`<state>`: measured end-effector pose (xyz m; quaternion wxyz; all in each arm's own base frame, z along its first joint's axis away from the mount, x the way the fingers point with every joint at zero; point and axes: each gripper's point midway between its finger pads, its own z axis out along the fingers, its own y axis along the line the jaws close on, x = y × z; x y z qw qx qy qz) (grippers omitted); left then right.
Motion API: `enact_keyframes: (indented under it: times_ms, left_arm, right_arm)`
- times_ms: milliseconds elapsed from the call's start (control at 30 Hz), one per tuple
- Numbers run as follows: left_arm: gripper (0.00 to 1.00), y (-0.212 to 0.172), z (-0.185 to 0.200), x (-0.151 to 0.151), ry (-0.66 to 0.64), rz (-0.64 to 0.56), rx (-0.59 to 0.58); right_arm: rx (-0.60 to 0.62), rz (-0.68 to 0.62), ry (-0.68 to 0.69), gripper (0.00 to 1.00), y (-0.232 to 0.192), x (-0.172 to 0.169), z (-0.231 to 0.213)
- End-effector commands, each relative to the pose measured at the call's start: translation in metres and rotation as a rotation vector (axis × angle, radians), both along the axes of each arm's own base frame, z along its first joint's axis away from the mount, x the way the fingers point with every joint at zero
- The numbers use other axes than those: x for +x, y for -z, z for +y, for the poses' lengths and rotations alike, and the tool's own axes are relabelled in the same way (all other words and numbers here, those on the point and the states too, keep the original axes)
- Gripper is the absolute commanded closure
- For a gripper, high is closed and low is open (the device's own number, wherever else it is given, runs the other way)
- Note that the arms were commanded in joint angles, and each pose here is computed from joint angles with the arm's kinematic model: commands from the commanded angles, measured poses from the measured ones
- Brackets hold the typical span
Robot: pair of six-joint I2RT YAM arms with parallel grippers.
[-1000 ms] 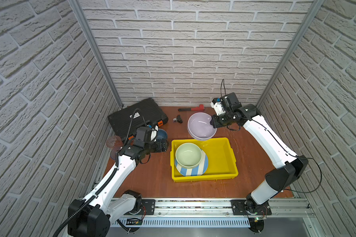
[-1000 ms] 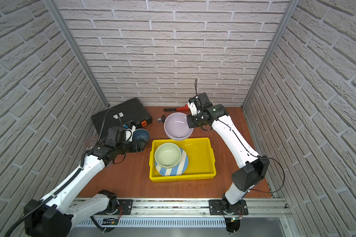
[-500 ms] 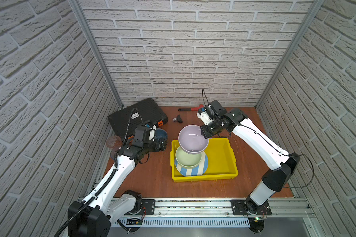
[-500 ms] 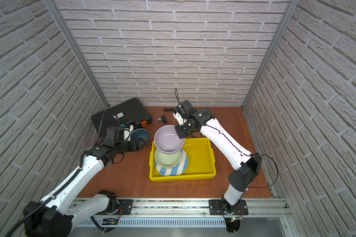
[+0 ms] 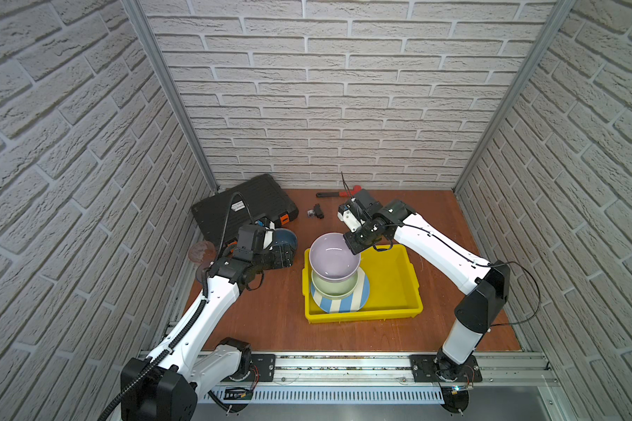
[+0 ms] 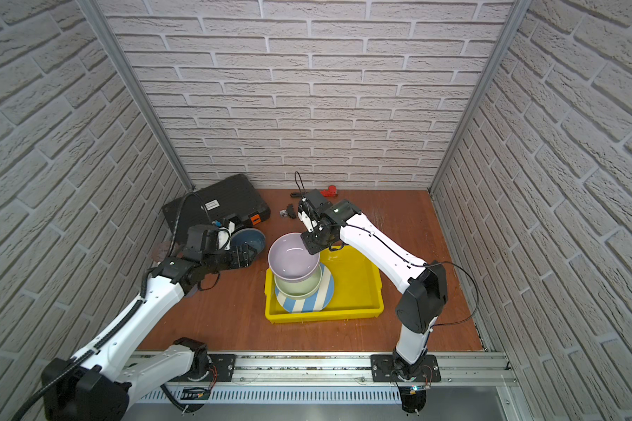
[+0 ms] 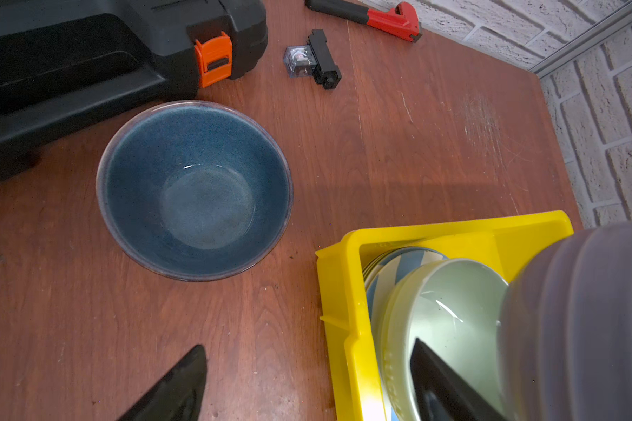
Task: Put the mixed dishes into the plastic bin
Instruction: 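Carry the lavender bowl with the right gripper and lower it onto the green bowl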
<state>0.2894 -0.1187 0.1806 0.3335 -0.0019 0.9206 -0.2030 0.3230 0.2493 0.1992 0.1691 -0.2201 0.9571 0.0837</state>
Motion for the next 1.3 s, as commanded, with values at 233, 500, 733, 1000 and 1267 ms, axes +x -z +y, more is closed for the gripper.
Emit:
enact_keyframes:
  times_ms: [233,500,733,1000,1267]
  left_arm:
    - [0.13,-0.015,0.006,0.003,-0.027,-0.045,-0.006]
    - [0.14,-0.014,0.007,0.001,-0.03,-0.044,-0.009]
    - [0.13,-0.012,0.008,0.0,-0.034,-0.037,-0.011]
    - [0.13,-0.011,0.008,0.0,-0.036,-0.035,-0.014]
    - [0.13,-0.01,0.008,0.001,-0.038,-0.032,-0.016]
  right_arm:
    - [0.072,0.005,0.003,0.94,0.01,0.006,0.02]
    - [0.065,0.031,0.015,0.94,0.026,0.005,0.02]
    - [0.049,0.045,0.019,0.94,0.034,0.001,0.015]
    - [0.045,0.056,0.024,0.94,0.04,-0.005,0.012]
    - [0.045,0.061,0.029,0.85,0.043,-0.008,0.011]
